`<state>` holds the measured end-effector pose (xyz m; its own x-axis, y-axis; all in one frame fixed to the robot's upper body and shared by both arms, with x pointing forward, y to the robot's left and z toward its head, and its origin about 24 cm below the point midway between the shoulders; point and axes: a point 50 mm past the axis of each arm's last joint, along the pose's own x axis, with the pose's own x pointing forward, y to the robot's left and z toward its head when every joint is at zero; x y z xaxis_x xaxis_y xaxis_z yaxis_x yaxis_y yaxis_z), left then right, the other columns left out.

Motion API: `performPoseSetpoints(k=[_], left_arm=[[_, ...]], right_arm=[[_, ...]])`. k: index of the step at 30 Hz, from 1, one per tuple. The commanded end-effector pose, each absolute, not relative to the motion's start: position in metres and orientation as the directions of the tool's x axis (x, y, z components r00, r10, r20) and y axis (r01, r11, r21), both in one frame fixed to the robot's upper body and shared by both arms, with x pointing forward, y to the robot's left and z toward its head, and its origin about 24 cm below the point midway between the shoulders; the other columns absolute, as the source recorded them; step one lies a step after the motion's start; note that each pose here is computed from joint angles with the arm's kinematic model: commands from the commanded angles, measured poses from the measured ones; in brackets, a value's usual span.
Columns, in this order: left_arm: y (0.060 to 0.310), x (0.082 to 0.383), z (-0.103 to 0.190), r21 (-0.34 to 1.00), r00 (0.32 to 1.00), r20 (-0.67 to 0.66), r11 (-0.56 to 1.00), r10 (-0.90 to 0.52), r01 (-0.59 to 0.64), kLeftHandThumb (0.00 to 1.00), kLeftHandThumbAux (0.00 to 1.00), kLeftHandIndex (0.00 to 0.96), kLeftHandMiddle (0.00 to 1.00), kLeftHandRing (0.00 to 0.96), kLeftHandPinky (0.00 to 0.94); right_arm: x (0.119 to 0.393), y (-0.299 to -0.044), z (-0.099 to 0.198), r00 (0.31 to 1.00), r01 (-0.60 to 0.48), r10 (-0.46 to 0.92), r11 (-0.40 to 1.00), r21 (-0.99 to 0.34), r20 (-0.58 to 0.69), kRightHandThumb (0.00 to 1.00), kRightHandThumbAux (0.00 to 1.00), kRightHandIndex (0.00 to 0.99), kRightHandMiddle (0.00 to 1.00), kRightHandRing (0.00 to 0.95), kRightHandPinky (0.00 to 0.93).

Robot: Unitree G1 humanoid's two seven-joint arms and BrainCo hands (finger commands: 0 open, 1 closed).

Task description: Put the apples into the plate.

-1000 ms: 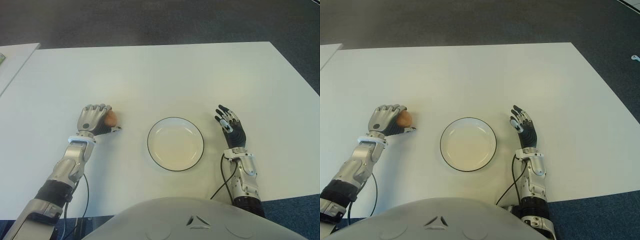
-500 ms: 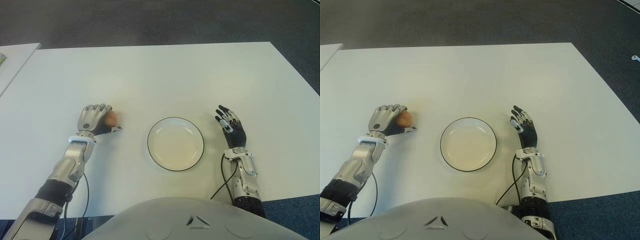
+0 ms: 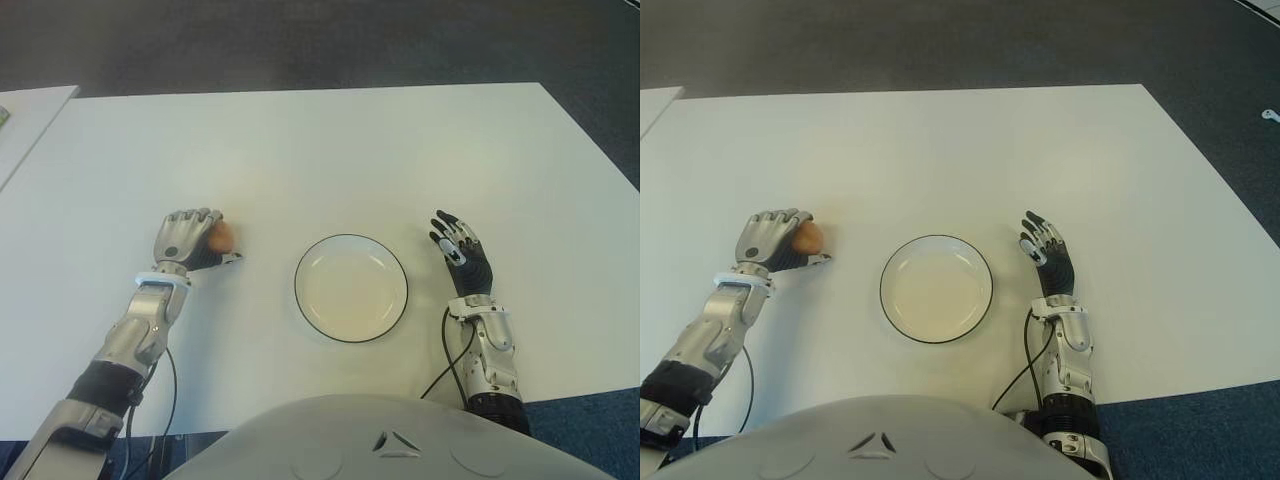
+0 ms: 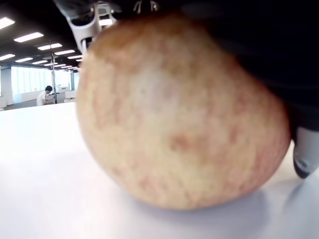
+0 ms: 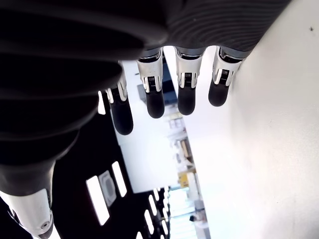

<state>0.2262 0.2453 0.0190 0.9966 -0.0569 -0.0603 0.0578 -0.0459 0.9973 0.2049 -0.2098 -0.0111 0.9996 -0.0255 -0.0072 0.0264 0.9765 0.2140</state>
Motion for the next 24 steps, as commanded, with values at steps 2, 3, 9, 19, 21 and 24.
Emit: performPoseSetpoints(k=[2,3,9,19,21,24], left_arm=[[0.239,0.228,0.039,0.999,0.997,-0.039,-0.024,-0.067,0.038,0.711,0.703,0.442,0.859,0.829,0.764],[0.238,0.229,0.042,1.0,0.997,-0.024,-0.019,-0.067,0.022,0.711,0.703,0.442,0.859,0.828,0.77],[0.231,0.233,0.061,0.998,0.995,0.057,-0.005,-0.081,-0.057,0.713,0.702,0.442,0.874,0.827,0.799],[0.194,0.23,0.112,0.975,0.955,0.223,0.046,-0.195,-0.218,0.716,0.701,0.441,0.924,0.86,0.859],[0.182,0.227,0.119,0.971,0.945,0.238,0.053,-0.225,-0.232,0.716,0.701,0.441,0.928,0.864,0.86],[0.165,0.222,0.125,0.969,0.933,0.248,0.067,-0.26,-0.238,0.716,0.701,0.441,0.922,0.862,0.85]], right_arm=[[0.197,-0.21,-0.024,0.997,0.043,-0.028,0.977,0.208,-0.073,0.5,0.665,0.241,0.158,0.109,0.106],[0.197,-0.21,-0.024,0.997,0.042,-0.027,0.978,0.204,-0.072,0.498,0.665,0.244,0.158,0.106,0.094],[0.197,-0.21,-0.025,0.997,0.041,-0.027,0.98,0.195,-0.073,0.498,0.66,0.258,0.156,0.101,0.116],[0.196,-0.208,-0.026,0.997,0.034,-0.019,0.983,0.182,-0.08,0.481,0.65,0.253,0.143,0.089,0.092],[0.196,-0.208,-0.026,0.997,0.032,-0.018,0.983,0.179,-0.078,0.481,0.649,0.255,0.14,0.083,0.084],[0.195,-0.206,-0.026,0.997,0.032,-0.017,0.983,0.181,-0.08,0.48,0.648,0.261,0.134,0.072,0.078]])
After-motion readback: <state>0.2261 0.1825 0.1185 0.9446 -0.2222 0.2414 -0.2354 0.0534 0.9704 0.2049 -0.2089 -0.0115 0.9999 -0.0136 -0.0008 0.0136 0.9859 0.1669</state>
